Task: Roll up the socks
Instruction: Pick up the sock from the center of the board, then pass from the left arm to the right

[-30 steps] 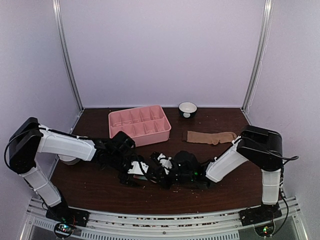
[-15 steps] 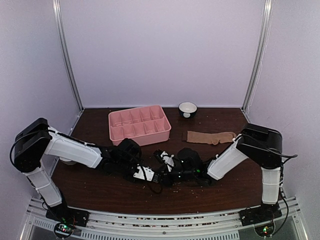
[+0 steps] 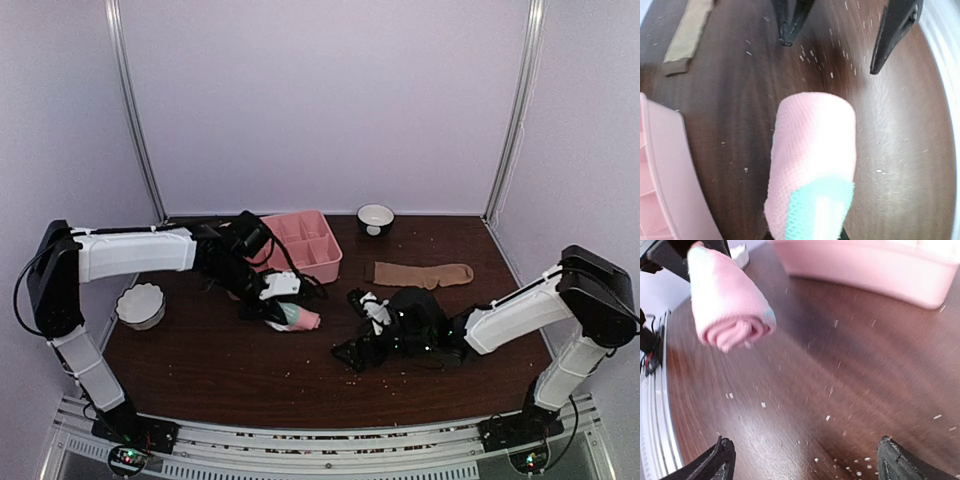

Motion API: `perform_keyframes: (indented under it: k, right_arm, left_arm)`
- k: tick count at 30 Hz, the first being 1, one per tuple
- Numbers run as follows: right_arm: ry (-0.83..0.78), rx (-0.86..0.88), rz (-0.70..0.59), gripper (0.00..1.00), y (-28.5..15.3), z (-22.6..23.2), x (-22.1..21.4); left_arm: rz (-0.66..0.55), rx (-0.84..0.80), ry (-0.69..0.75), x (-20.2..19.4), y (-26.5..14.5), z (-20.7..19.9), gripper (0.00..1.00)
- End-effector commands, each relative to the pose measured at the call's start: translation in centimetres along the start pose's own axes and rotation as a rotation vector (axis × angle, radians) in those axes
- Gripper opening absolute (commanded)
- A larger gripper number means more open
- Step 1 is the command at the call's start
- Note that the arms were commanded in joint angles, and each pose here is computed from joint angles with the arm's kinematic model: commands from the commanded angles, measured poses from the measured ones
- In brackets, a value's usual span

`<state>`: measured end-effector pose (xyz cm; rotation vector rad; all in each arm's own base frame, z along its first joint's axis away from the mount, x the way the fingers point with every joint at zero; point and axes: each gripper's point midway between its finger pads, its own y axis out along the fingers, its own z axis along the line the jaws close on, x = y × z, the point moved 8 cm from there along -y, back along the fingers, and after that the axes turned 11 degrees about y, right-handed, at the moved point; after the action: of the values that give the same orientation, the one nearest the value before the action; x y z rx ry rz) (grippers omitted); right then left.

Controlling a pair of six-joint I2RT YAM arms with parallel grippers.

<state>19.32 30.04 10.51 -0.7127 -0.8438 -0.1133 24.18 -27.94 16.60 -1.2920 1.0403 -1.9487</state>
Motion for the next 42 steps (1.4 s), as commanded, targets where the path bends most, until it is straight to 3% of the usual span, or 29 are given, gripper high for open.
perform_keyframes:
  k: [1,4,6,9,17,31,42]
  right_arm:
    - [-0.021,-0.116,-0.205,1.00,-3.4,1.0,5.1]
    - [0.107,-0.175,-0.369,1.00,-5.4,1.1,7.8]
    - [0.177,-0.084,-0.364,1.00,-5.8,1.5,8.6]
    - [0.186,0.169,-0.368,1.00,-6.0,2.6,9.8]
    - [0.036,0.352,-0.373,1.00,-7.4,8.9,12.8]
    - [0.003,0.526,-0.220,0.76,-2.4,14.8,13.3]
    - [0.070,0.571,-0.220,0.53,0.0,15.7,13.1]
  left_arm:
    - [-0.221,-0.174,-0.190,1.7,-6.6,-0.6,0.00]
    - [-0.291,-0.173,-0.205,2.5,-9.7,-0.4,0.00]
    - [-0.317,-0.165,-0.201,3.0,-11.3,-0.6,0.00]
    - [-0.331,-0.181,-0.191,3.6,-12.8,-1.1,0.00]
    - [-0.355,-0.277,-0.231,3.7,-13.8,-1.8,0.00]
    - [-0.320,-0.253,-0.254,3.4,-13.5,-1.3,0.00]
    - [-0.285,-0.283,-0.278,2.9,-12.7,-1.4,0.00]
